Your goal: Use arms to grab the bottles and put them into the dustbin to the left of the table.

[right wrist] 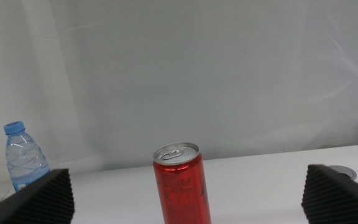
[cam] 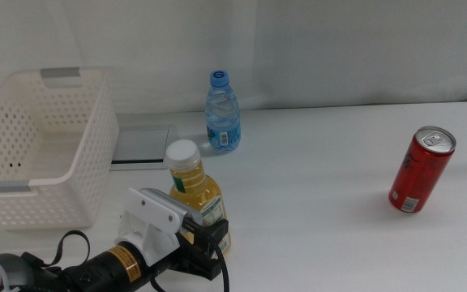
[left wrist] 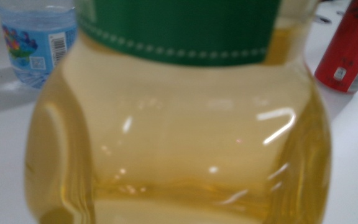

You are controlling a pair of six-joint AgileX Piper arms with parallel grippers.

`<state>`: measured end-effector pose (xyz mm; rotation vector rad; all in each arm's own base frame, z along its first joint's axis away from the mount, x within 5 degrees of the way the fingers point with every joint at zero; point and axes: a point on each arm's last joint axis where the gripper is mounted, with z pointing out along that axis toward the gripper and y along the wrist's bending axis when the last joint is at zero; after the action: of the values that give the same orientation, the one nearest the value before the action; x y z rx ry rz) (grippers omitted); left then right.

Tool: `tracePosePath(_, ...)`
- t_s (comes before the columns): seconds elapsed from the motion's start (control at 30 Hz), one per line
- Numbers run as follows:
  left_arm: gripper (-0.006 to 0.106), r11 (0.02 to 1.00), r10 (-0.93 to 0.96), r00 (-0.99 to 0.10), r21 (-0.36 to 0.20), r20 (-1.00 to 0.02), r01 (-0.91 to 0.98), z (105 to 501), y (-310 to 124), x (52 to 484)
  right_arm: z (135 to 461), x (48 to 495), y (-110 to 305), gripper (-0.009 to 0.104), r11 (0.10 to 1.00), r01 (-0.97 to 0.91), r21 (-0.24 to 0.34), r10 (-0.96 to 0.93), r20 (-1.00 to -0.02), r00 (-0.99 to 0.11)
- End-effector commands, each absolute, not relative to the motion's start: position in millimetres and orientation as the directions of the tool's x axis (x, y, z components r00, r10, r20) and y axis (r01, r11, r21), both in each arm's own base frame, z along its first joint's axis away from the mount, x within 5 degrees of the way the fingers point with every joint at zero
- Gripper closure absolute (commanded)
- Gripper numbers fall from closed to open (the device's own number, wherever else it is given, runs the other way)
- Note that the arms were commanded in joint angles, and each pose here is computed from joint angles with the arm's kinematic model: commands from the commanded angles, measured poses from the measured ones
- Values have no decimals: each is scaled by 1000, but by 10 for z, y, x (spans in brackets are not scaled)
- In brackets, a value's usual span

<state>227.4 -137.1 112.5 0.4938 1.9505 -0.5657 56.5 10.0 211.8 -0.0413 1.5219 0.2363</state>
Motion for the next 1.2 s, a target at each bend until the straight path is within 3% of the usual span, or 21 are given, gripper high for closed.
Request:
tracePosePath(0.0, 103, 801, -7, -386, -236, -923, 551, 1264, -1389, 2304, 2002, 576, 104, -8, 977, -180, 113, 117, -993, 7)
tracePosePath(0.27, 103, 838, 43, -360, -163, -932, 521, 1901, -1434, 2517, 2006, 576, 104, -8, 977, -180, 113, 117, -993, 11)
tracePosePath(0.53, 103, 873, 226, -309, 52, -924, 484, 2898, -1433, 2763, 2006, 576, 104, -8, 977, -180, 113, 117, -993, 11)
tracePosePath(0.6, 103, 896, 228, -299, 80, -926, 437, 3293, -1361, 2877, 2006, 576, 104, -8, 977, -180, 113, 117, -993, 11)
tracePosePath(0.8, 103, 968, 168, -352, 87, -921, 236, 3938, -863, 3083, 2006, 576, 104, -8, 977, -180, 113, 117, -993, 11)
tracePosePath(0.9, 103, 993, 95, -395, 59, -914, 102, 4107, -519, 3126, 2006, 576, 104, -8, 977, -180, 113, 117, -993, 11)
tracePosePath(1.03, 103, 998, 25, -436, 51, -899, -46, 4172, -89, 3148, 2006, 576, 104, -8, 977, -180, 113, 117, -993, 11)
tracePosePath(1.17, 103, 985, -100, -525, -10, -845, -172, 3981, 265, 3237, 2006, 576, 104, -8, 977, -180, 113, 117, -993, 11)
